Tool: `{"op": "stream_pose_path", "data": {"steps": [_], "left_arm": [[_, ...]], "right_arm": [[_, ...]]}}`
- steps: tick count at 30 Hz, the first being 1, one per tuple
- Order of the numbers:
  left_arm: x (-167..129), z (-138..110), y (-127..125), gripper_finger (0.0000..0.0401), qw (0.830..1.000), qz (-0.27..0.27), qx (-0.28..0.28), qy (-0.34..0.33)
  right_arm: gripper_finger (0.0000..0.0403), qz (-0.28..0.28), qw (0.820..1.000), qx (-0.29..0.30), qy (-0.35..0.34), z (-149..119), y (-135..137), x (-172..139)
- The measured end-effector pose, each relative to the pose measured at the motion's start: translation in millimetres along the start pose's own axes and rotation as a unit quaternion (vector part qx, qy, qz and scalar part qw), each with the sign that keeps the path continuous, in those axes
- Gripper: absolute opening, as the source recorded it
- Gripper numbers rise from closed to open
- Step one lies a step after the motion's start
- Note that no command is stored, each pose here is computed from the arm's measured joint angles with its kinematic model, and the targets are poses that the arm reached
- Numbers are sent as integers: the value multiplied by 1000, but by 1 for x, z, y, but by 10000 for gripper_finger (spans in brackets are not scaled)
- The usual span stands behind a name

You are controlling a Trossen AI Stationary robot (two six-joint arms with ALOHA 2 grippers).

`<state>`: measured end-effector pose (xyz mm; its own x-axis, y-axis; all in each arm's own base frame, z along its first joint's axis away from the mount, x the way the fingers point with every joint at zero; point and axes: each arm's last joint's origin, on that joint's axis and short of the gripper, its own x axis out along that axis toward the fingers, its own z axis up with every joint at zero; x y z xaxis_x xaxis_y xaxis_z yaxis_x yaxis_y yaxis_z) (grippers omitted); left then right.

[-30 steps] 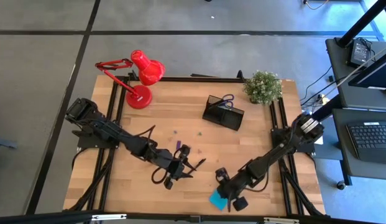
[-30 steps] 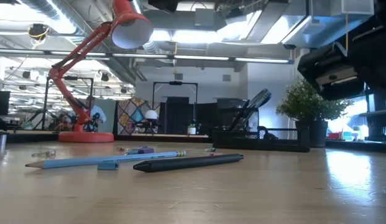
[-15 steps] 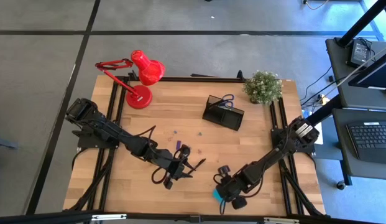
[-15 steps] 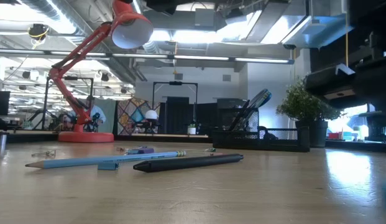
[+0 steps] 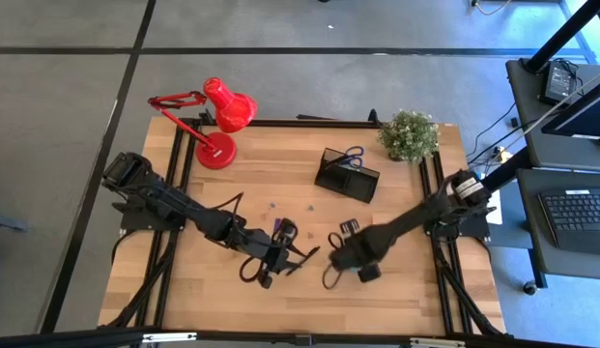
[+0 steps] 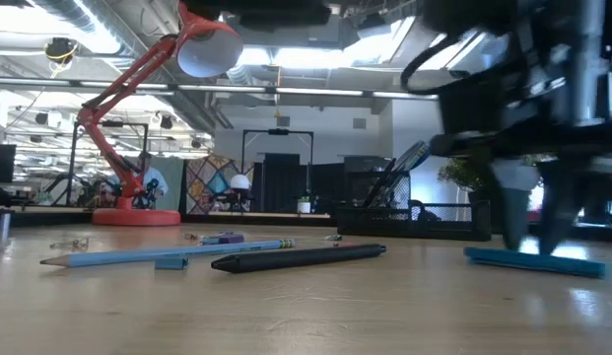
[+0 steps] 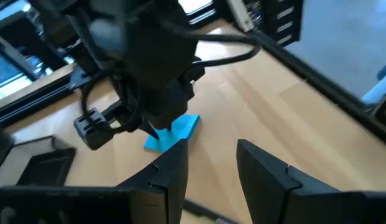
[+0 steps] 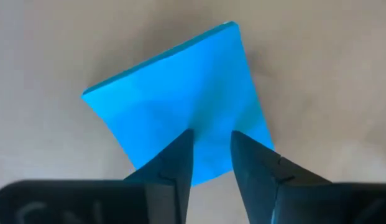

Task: Pick and place office supplies into organizer
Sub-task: Put the blue sticky note into the black desk organizer

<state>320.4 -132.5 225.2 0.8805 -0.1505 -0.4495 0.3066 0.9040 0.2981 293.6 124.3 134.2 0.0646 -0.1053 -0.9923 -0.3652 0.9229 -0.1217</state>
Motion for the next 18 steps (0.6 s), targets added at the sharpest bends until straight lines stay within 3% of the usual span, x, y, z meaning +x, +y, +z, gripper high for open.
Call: {"op": "stream_pose_path", "data": {"steps": [11, 18], "left_arm": [[1, -22, 16, 129, 992, 58, 7, 107], [2, -29, 31, 129, 989, 76, 0, 129]], "right_arm": [[113, -1, 999, -31, 10, -6, -69, 9], [113, 12, 999, -28, -13, -12, -106, 13]]}}
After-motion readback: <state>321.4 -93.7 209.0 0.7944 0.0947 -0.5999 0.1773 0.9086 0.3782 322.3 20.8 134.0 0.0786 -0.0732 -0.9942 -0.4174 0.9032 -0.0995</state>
